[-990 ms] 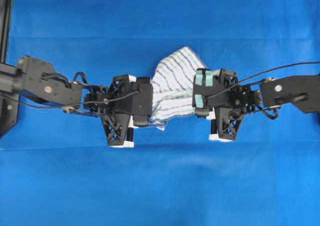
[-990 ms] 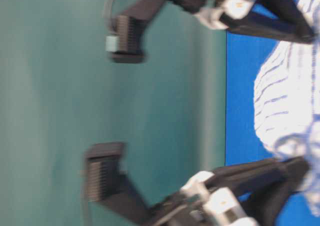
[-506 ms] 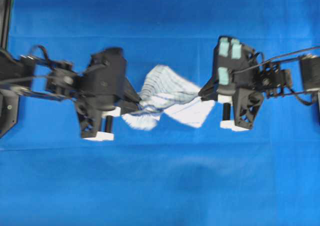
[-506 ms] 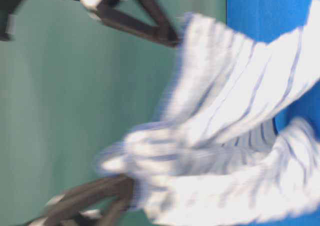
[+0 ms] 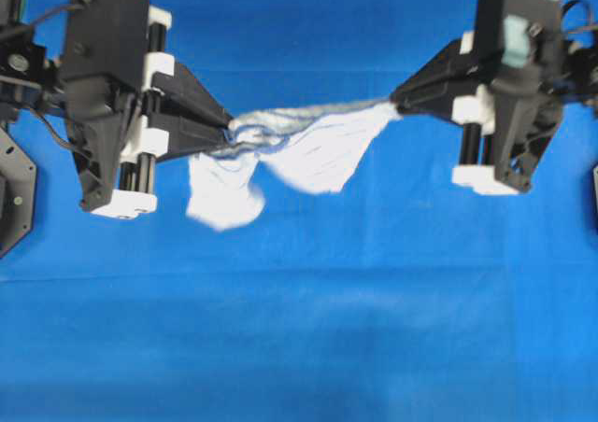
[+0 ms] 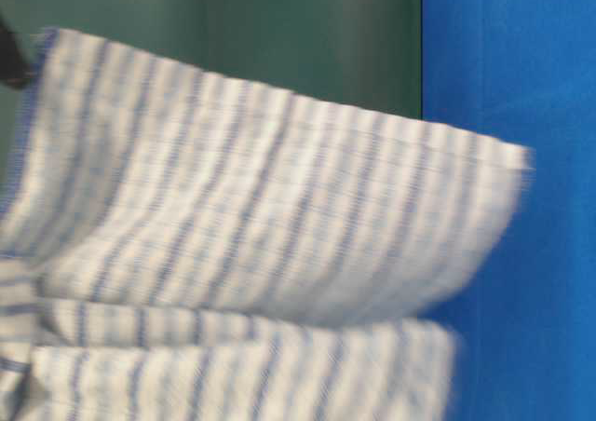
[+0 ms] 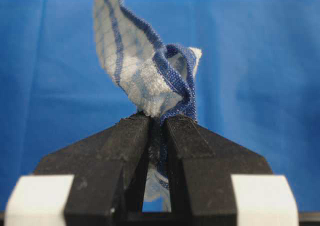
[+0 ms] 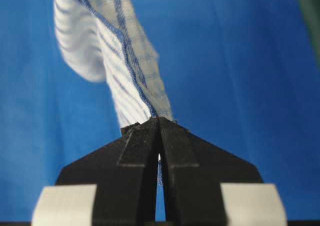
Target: Lift the towel with both arms.
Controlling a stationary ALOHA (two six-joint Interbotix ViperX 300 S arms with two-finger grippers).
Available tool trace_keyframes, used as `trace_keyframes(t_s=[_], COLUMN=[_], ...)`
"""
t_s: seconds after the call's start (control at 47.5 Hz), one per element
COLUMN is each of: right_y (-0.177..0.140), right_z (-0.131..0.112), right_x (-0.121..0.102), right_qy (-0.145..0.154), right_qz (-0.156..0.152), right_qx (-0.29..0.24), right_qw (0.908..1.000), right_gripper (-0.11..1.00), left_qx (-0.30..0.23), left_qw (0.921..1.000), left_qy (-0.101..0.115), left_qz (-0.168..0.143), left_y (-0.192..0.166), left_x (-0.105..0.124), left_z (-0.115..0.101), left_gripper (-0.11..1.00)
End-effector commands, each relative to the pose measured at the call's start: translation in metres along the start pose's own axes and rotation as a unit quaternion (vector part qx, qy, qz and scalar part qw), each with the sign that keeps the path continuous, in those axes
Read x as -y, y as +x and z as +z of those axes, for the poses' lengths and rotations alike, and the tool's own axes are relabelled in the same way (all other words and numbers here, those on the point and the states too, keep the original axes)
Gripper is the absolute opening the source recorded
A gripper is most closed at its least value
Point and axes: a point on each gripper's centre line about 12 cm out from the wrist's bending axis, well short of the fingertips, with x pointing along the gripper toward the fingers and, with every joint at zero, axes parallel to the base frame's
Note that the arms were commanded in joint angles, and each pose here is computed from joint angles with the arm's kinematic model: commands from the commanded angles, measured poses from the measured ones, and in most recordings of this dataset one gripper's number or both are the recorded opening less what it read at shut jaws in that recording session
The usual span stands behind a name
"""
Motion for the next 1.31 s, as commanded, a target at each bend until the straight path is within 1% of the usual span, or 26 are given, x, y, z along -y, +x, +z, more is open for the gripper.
trace_keyframes(t_s=[0.0, 0.169, 0.274, 0.674, 0.885, 1.011, 1.054, 1.18, 1.201, 1.222, 1.285], right_y=[-0.02, -0.034, -0.039, -0.039, -0.039, -0.04, -0.04, -0.04, -0.04, -0.04, -0.039], right_z=[0.019, 0.033, 0.037, 0.037, 0.037, 0.038, 0.038, 0.039, 0.039, 0.039, 0.038], right_x=[0.005, 0.006, 0.005, 0.005, 0.005, 0.005, 0.005, 0.004, 0.005, 0.005, 0.005], right_qy=[0.002, 0.001, -0.004, -0.004, -0.009, -0.009, -0.009, -0.006, -0.005, -0.005, -0.005], right_qz=[-0.005, -0.007, -0.006, -0.005, -0.004, -0.004, -0.004, -0.002, -0.003, -0.003, -0.004], right_qx=[0.028, 0.039, 0.042, 0.043, 0.044, 0.046, 0.047, 0.05, 0.05, 0.05, 0.048], right_qw=[0.9996, 0.9992, 0.9991, 0.9991, 0.999, 0.9989, 0.9989, 0.9987, 0.9987, 0.9987, 0.9988], right_gripper=[-0.01, -0.01, -0.01, -0.01, -0.01, 0.0, 0.0, 0.01, 0.03, 0.08, 0.28], left_qx=[0.028, 0.033, 0.033, 0.031, 0.034, 0.04, 0.042, 0.054, 0.056, 0.057, 0.059], left_qw=[0.9996, 0.9995, 0.9994, 0.9995, 0.9994, 0.999, 0.9989, 0.9983, 0.9982, 0.9982, 0.9981], left_qy=[0.0, 0.001, 0.004, 0.005, 0.006, 0.019, 0.018, 0.018, 0.02, 0.019, 0.02], left_qz=[0.001, 0.001, 0.002, 0.001, 0.003, 0.004, 0.003, 0.001, 0.002, 0.001, 0.002], left_y=[-0.017, -0.03, -0.034, -0.033, -0.036, -0.039, -0.039, -0.04, -0.041, -0.041, -0.043], left_x=[0.0, 0.0, 0.0, 0.0, 0.0, -0.001, -0.001, 0.001, 0.0, 0.001, 0.001], left_z=[0.025, 0.044, 0.049, 0.048, 0.048, 0.048, 0.048, 0.05, 0.05, 0.051, 0.05], left_gripper=[0.06, 0.06, 0.06, 0.06, 0.06, 0.06, 0.11, 0.48, 0.55, 0.63, 0.8])
